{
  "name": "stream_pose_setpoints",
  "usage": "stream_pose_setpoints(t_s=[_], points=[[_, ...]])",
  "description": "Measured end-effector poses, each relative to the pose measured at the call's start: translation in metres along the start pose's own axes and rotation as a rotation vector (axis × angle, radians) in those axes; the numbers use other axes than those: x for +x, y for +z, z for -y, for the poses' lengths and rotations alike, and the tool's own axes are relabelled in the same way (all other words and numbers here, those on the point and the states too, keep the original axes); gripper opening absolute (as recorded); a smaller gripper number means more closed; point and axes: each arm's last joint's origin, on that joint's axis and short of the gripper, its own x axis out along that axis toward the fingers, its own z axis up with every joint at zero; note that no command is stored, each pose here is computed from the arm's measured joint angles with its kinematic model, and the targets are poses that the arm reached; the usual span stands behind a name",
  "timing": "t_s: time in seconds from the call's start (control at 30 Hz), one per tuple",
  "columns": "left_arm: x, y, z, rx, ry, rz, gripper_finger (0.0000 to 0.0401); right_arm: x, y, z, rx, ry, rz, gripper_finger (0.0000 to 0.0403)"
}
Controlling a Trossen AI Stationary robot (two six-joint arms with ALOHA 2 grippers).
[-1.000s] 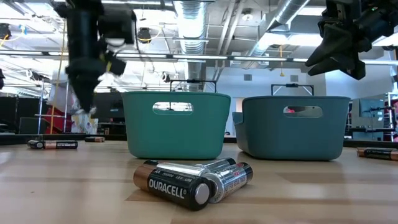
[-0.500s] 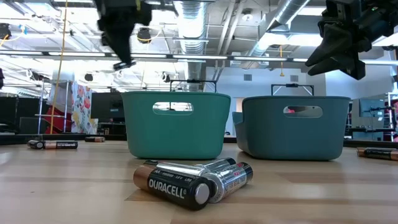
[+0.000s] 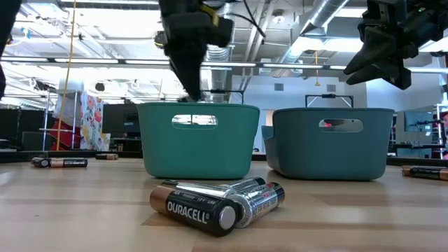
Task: Sort batteries
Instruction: Put the silver battery into the green bin
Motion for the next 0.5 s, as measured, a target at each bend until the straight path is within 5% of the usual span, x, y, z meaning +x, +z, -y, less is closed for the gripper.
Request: stream_pose_setpoints(t_s=[0.5], points=[[0.079, 0.004, 0.031, -0.068, -0.038, -0.089, 0.0036, 0.000, -0.001, 0.000, -0.006, 0.013, -0.018, 0.0127]])
